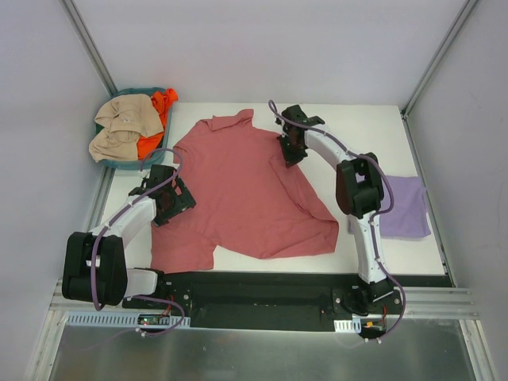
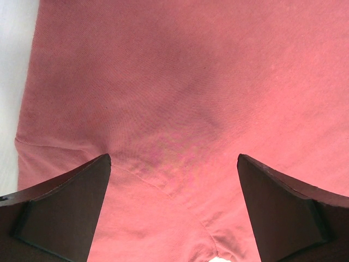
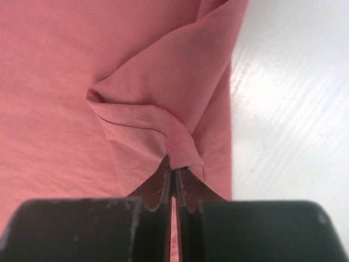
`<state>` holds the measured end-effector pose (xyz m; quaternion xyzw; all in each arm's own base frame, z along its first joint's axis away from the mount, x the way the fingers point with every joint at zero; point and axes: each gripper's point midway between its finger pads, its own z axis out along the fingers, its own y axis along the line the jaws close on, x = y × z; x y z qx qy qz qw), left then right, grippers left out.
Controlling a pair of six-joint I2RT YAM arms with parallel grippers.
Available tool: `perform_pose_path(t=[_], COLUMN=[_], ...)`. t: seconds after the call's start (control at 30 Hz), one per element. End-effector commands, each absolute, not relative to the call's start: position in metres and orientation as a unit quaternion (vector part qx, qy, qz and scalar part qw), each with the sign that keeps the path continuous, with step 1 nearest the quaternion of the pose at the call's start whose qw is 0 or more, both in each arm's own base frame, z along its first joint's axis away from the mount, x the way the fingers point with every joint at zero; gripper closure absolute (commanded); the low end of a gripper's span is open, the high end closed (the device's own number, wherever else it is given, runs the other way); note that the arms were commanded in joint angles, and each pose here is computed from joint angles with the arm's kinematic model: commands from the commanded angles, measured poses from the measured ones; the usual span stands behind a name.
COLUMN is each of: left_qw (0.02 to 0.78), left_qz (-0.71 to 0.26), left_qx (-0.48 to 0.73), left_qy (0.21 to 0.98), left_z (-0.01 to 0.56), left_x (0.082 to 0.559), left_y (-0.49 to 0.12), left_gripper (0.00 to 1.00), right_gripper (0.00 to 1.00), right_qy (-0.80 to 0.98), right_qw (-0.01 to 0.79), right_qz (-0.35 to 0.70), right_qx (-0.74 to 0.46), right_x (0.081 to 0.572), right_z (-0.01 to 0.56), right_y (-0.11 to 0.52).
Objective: Fold and stack the t-shirts
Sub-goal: Flatten out the tshirt
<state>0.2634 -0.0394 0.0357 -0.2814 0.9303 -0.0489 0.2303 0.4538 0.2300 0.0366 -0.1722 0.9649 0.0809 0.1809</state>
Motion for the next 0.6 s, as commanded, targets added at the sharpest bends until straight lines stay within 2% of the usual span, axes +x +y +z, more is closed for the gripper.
perform_pose_path(t=[0.0,0.17,0.33,0.43,0.47,0.5,0.53,0.57], left_qw=[0.239,0.229,0.227,0.231,0.233,0.236,0.24,0.241], left_qz=[-0.033,-0.027,-0.036,-0.046,-0.047,-0.049,-0.053,-0.06], left_qx=[-0.283,-0.284,-0.281,-0.276,-0.276,-0.276,-0.275,-0.275], left_qy=[0.928,0.931,0.932,0.932,0.931,0.93,0.929,0.929], left_z=[0.036,0.031,0.032,0.036,0.037,0.039,0.042,0.044], left_x=[0.264,0.264,0.265,0.267,0.268,0.269,0.27,0.27], left_y=[-0.03,-0.029,-0.034,-0.037,-0.037,-0.037,-0.038,-0.04], left_gripper=[0.01,0.01,0.01,0.01,0.01,0.01,0.01,0.01], right_gripper=[0.99,0.99,0.98,0.94,0.9,0.81,0.59,0.31], right_qy=[0.957,0.959,0.946,0.935,0.928,0.923,0.918,0.916], right_qw=[0.234,0.236,0.259,0.266,0.278,0.285,0.29,0.299], right_qz=[0.002,-0.073,-0.184,-0.236,-0.247,-0.258,-0.267,-0.264], right_qx=[-0.169,-0.139,-0.06,-0.01,0.004,0.017,0.027,0.03], right_x=[0.465,0.48,0.514,0.532,0.54,0.543,0.544,0.546], right_z=[0.09,0.093,0.102,0.108,0.117,0.124,0.131,0.138], right_y=[0.196,0.151,0.075,0.033,0.023,0.013,0.005,0.005])
